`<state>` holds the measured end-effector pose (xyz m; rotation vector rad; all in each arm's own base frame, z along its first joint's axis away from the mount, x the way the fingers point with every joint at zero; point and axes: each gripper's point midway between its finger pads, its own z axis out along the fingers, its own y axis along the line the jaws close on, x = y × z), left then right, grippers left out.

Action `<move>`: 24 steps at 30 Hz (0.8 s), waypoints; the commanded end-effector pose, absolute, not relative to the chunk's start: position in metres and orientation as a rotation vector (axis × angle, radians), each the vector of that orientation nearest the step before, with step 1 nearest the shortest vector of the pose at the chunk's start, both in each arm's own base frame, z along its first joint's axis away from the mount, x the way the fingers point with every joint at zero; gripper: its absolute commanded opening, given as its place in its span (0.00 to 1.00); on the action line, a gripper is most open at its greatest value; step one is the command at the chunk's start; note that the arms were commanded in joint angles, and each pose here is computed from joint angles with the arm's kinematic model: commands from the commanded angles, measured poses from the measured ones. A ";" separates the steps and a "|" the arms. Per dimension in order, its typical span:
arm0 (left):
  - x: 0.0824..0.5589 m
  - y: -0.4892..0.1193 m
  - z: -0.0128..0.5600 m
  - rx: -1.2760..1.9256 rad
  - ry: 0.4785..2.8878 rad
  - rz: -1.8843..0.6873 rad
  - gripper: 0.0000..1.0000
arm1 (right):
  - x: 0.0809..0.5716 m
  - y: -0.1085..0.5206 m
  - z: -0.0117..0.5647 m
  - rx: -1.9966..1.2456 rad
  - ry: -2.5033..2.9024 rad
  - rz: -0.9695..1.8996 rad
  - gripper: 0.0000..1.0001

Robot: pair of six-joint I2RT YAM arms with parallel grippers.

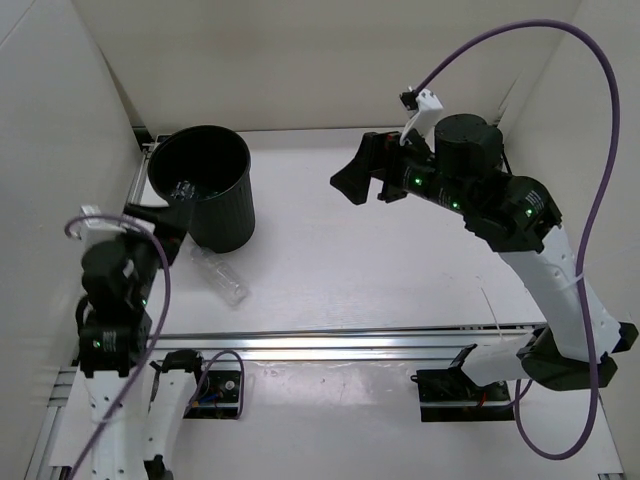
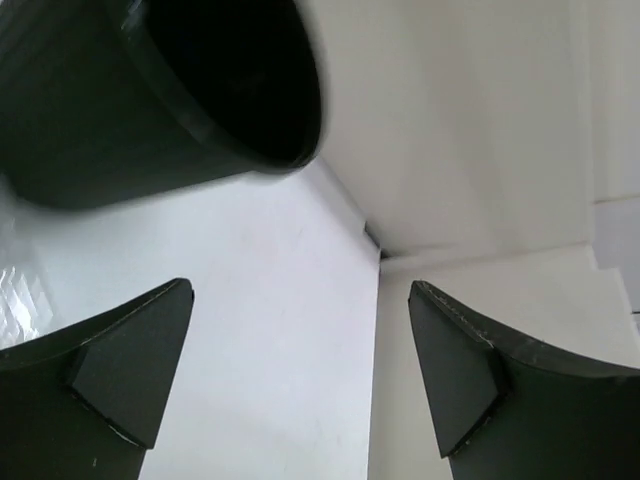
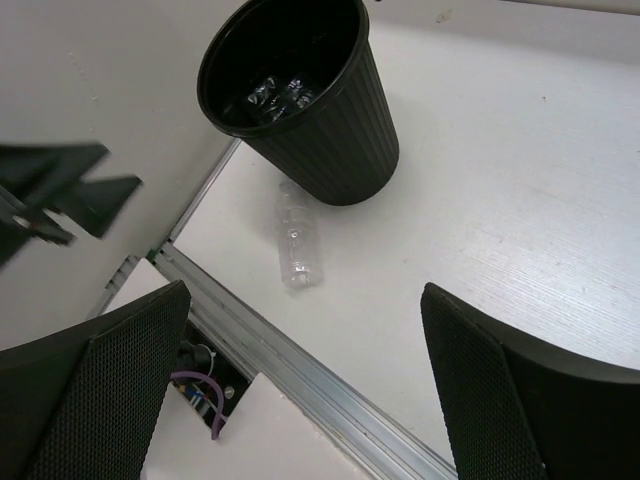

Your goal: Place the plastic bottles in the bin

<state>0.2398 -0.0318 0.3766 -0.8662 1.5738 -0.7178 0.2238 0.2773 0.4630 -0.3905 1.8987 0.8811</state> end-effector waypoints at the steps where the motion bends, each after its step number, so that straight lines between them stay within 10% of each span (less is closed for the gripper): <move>1: 0.237 -0.048 0.267 -1.063 1.788 -0.777 1.00 | 0.220 0.268 0.474 -0.380 1.851 0.876 1.00; 24: 0.266 -0.014 0.071 -1.190 2.255 -0.206 1.00 | 0.239 0.291 0.438 -0.433 1.942 0.837 1.00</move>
